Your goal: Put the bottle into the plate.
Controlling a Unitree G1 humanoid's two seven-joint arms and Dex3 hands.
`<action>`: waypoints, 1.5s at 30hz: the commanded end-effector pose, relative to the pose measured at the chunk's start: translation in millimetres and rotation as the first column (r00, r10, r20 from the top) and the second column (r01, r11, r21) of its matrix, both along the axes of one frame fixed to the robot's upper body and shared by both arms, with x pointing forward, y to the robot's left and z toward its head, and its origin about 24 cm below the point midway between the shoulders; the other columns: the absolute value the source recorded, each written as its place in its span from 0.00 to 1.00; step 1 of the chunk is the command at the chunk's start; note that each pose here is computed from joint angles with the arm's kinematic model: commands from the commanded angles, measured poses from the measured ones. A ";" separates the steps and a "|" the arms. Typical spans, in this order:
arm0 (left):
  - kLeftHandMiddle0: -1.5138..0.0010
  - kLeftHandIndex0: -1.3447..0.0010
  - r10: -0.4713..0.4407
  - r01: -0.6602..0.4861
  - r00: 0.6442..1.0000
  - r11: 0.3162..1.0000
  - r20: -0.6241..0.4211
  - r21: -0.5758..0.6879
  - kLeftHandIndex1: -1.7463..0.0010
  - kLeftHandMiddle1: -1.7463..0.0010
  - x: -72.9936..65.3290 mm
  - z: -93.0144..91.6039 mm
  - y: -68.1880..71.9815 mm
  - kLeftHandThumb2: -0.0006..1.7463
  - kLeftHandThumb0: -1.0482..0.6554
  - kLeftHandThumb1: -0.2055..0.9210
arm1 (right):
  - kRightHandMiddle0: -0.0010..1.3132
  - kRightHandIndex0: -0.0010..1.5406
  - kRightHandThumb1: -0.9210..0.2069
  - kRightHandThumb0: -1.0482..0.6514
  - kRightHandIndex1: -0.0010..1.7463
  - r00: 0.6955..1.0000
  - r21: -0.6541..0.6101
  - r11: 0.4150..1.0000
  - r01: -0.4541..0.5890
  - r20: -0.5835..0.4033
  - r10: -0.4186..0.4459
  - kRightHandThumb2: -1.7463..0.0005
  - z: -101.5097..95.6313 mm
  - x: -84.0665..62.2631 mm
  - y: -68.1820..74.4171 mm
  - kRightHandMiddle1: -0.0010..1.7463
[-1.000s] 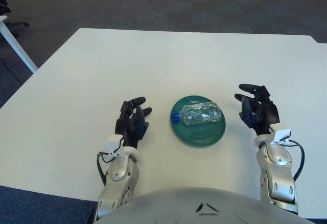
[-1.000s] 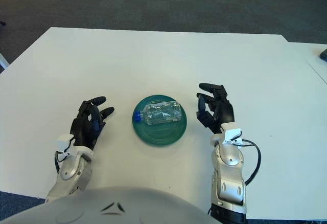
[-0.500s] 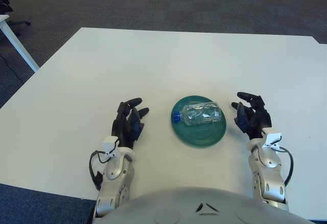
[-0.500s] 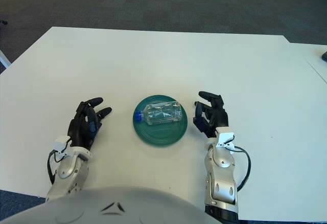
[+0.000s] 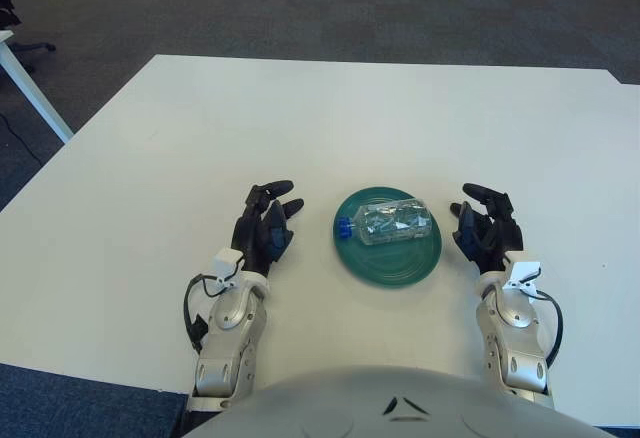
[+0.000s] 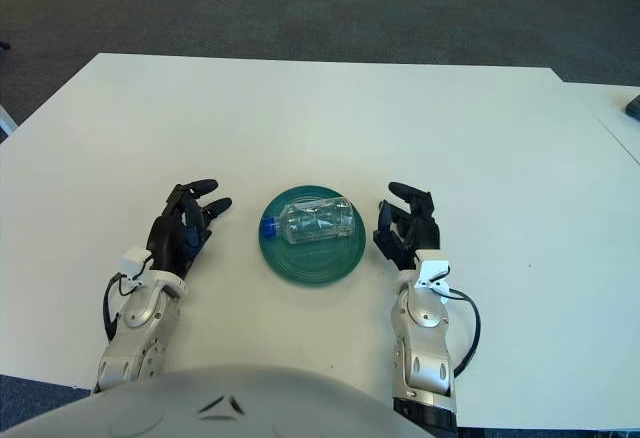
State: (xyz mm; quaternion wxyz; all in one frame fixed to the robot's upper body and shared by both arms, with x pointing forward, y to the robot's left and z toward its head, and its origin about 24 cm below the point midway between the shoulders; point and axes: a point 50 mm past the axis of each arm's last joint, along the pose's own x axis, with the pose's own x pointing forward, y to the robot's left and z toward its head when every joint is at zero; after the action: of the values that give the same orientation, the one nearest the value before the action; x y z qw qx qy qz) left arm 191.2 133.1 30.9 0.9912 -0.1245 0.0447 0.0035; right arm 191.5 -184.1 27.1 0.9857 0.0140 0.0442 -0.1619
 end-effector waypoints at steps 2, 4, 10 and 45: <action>0.67 0.75 -0.019 0.018 0.999 0.999 -0.034 -0.027 0.33 0.54 2.8 -4.6 3.3 0.43 0.28 1.00 | 0.05 0.32 0.18 0.36 0.52 0.999 0.073 0.997 0.010 -0.044 -0.007 0.47 -9.0 1.3 7.1 0.68; 0.67 0.74 -0.021 0.020 0.999 0.999 -0.039 -0.037 0.33 0.54 3.8 -5.1 3.3 0.42 0.28 1.00 | 0.05 0.33 0.19 0.37 0.53 0.999 0.082 0.997 0.012 -0.049 -0.008 0.46 -9.7 1.5 8.0 0.68; 0.67 0.75 -0.019 0.017 0.999 0.999 -0.046 -0.037 0.33 0.54 6.6 -5.2 0.8 0.42 0.28 1.00 | 0.06 0.33 0.20 0.37 0.54 0.998 0.098 0.995 0.014 -0.060 -0.008 0.45 -10.9 2.7 10.2 0.68; 0.68 0.79 -0.017 0.017 0.997 1.000 -0.074 -0.001 0.34 0.54 15.3 -16.5 -0.9 0.45 0.27 1.00 | 0.06 0.34 0.21 0.36 0.58 0.989 0.109 0.994 0.025 -0.145 -0.009 0.44 -24.9 5.0 12.3 0.70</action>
State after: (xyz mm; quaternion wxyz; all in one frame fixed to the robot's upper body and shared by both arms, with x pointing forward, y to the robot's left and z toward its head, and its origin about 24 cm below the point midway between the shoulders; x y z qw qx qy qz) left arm 207.6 130.8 21.5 0.9899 -0.1274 0.0628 -0.0032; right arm 204.2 -174.8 21.3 0.9820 0.0606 0.0714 -0.1643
